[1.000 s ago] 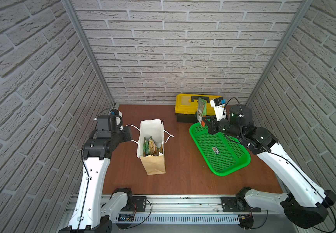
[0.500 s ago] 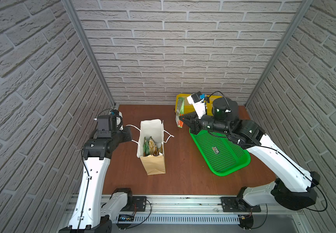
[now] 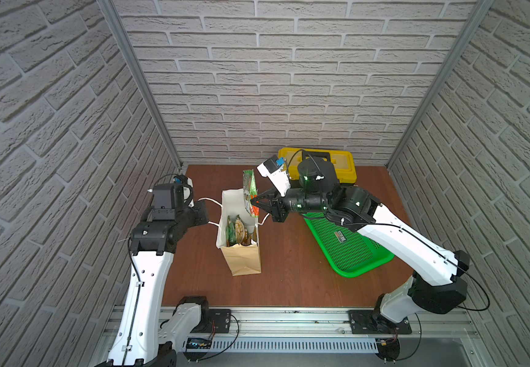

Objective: Place the condiment packets inside the bag
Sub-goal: Place the condiment packet in the paper bag.

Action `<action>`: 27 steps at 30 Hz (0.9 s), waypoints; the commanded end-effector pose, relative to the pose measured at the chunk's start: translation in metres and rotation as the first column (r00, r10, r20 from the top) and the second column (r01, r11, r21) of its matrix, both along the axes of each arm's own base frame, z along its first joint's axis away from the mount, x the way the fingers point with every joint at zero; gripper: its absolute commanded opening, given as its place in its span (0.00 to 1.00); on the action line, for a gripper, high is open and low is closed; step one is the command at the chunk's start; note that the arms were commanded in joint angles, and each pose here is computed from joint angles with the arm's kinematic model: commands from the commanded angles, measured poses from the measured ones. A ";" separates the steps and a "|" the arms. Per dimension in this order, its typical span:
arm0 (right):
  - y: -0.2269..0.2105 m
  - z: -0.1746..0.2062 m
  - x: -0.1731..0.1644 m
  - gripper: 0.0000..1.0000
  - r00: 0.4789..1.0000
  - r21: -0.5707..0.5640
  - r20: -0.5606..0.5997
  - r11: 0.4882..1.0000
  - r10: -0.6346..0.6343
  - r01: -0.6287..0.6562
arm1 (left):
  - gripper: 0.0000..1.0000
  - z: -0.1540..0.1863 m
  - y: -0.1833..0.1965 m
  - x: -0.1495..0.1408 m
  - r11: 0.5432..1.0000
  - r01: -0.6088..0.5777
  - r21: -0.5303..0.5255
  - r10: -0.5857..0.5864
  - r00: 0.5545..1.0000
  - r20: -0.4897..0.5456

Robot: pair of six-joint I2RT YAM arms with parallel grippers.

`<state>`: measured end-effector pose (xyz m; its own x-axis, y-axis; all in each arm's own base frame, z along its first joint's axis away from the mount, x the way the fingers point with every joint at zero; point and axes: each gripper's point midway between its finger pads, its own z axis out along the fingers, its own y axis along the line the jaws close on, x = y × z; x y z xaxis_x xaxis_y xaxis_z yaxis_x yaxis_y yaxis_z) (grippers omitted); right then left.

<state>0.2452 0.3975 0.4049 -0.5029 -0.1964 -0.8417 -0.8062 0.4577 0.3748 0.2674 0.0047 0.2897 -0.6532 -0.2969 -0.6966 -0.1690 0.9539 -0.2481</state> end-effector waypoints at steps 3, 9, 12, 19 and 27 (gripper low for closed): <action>0.025 -0.015 0.008 0.03 0.998 0.016 -0.063 1.000 0.025 -0.024 | 0.06 0.003 -0.001 0.003 1.000 0.003 -0.011 -0.002 0.999 0.036; 0.050 -0.063 0.010 0.02 0.983 -0.018 -0.176 0.999 0.046 -0.050 | 0.06 0.001 -0.003 0.007 1.000 0.013 -0.021 -0.012 0.999 0.038; 0.058 -0.081 0.006 0.03 0.975 -0.032 -0.214 0.998 0.052 -0.061 | 0.06 0.002 -0.003 0.008 1.000 0.014 -0.022 -0.013 0.999 0.043; 0.048 -0.082 -0.001 0.36 0.980 -0.056 -0.195 0.997 0.038 -0.049 | 0.07 0.003 -0.003 0.008 1.000 0.017 -0.024 -0.015 0.999 0.051; 0.016 -0.047 -0.007 0.70 0.995 -0.080 -0.097 0.997 0.002 -0.010 | 0.14 0.006 -0.004 0.006 0.999 0.014 -0.031 -0.012 0.998 0.058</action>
<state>0.2453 0.4324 0.3102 -0.6545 -0.3118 -0.6888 -0.7294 0.5001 0.4667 0.2706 0.0008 0.2888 -0.6455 -0.3042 -0.7006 -0.1521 0.9501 -0.2724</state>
